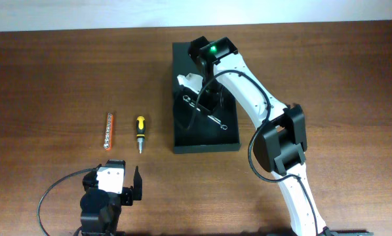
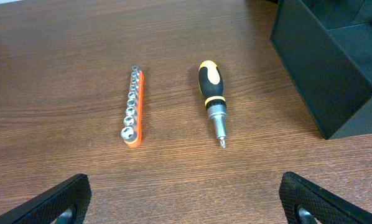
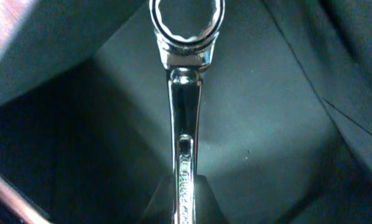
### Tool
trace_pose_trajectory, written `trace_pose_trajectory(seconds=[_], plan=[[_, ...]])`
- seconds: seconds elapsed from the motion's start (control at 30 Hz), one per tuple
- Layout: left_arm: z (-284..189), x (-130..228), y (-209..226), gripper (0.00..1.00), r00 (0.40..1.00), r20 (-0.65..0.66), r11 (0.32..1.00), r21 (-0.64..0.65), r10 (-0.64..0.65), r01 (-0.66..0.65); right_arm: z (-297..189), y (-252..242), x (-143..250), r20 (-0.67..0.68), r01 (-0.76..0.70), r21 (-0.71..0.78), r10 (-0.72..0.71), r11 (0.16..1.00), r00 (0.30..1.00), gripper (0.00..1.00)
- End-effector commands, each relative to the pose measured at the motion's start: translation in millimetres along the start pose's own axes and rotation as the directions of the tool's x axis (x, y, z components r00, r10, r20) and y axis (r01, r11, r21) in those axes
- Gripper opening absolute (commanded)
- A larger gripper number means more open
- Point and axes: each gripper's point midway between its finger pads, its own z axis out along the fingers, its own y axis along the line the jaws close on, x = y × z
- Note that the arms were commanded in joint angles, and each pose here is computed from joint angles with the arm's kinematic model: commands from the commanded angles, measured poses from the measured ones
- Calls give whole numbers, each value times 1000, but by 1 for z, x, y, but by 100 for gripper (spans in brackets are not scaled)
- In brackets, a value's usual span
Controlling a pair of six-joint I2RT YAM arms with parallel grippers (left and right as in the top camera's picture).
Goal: Pack container
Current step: 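Lower the wrench into the box and open the right gripper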
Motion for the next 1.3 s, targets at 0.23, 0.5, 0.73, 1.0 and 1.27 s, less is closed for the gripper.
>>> trace_pose_trajectory(seconds=[0.23,0.5,0.73,1.0,1.27], plan=[[-4,-8,2,99,1000,21,1000,-11,-8,9,43,7,17,-82,-23,-62,18,998,996,4],[-4,-8,2,99,1000,21,1000,-11,-8,9,45,6,14,-68,-24,-64,19,998,998,4],[-4,-8,2,99,1000,21,1000,-11,-8,9,46,6,13,-64,-22,-63,18,998,998,10],[-4,-8,2,99,1000,21,1000,-11,-8,9,46,6,13,-64,-22,-62,18,998,998,18],[-4,-8,2,99,1000,21,1000,-11,-8,9,46,6,13,-65,-23,-63,19,998,998,28]])
